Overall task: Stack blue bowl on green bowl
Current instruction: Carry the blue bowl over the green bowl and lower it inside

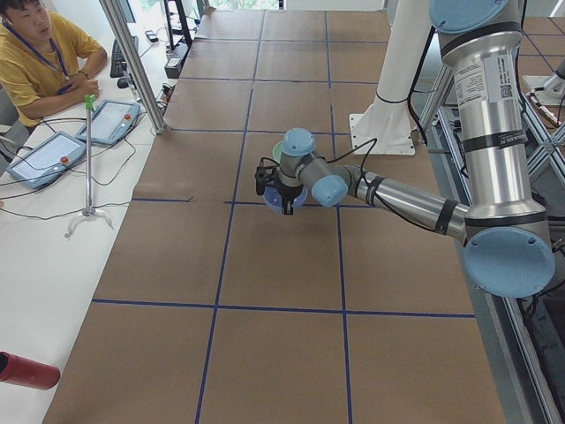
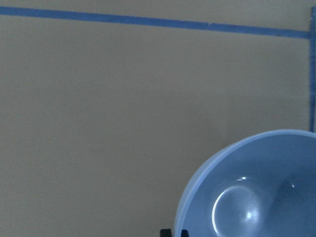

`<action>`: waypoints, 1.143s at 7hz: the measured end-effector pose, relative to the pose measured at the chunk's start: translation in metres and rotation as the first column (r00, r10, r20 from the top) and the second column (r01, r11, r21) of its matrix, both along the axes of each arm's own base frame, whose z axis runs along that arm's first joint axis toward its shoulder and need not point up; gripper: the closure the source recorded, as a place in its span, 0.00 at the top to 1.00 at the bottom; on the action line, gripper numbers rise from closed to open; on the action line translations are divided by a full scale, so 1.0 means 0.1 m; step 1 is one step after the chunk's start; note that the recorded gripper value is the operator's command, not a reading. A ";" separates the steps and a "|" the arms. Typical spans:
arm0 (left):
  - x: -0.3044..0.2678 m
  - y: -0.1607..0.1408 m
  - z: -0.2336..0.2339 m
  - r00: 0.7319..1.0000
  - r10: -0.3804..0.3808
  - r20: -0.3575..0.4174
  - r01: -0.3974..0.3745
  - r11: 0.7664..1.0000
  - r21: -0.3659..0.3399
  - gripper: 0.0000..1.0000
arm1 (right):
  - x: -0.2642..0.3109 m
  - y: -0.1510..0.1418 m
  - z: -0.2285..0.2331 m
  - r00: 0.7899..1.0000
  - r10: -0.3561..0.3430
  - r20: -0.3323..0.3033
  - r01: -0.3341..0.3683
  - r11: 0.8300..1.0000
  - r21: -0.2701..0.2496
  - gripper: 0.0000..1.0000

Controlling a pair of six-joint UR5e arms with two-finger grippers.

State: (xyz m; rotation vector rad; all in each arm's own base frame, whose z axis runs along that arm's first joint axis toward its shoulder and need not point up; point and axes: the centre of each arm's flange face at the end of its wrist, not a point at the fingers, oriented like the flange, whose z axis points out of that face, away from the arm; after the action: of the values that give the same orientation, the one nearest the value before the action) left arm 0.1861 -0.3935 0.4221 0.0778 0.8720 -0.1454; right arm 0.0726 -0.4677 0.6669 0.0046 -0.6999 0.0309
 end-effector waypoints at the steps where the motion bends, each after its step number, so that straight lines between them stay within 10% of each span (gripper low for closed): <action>1: 0.22 -0.08 -0.48 0.999 -0.034 -0.012 0.033 0.998 -0.049 0.00 | 0.00 0.00 0.00 1.000 0.000 0.000 0.000 1.000 0.000 1.00; 4: 1.27 0.07 -1.29 0.997 -0.053 -0.058 0.044 0.987 -0.157 0.00 | 0.00 0.00 0.00 1.000 0.000 0.000 0.000 1.000 0.000 1.00; 8: 2.09 0.03 -1.27 0.998 -0.048 -0.048 0.039 0.983 -0.179 0.00 | 0.00 0.00 0.00 1.000 0.000 0.001 0.000 1.000 0.000 1.00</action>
State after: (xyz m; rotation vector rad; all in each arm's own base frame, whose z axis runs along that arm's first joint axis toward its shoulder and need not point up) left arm 0.3949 -0.3907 0.2950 -0.0744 0.9062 -0.2667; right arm 0.0725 -0.4677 0.6669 0.0046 -0.7011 0.0309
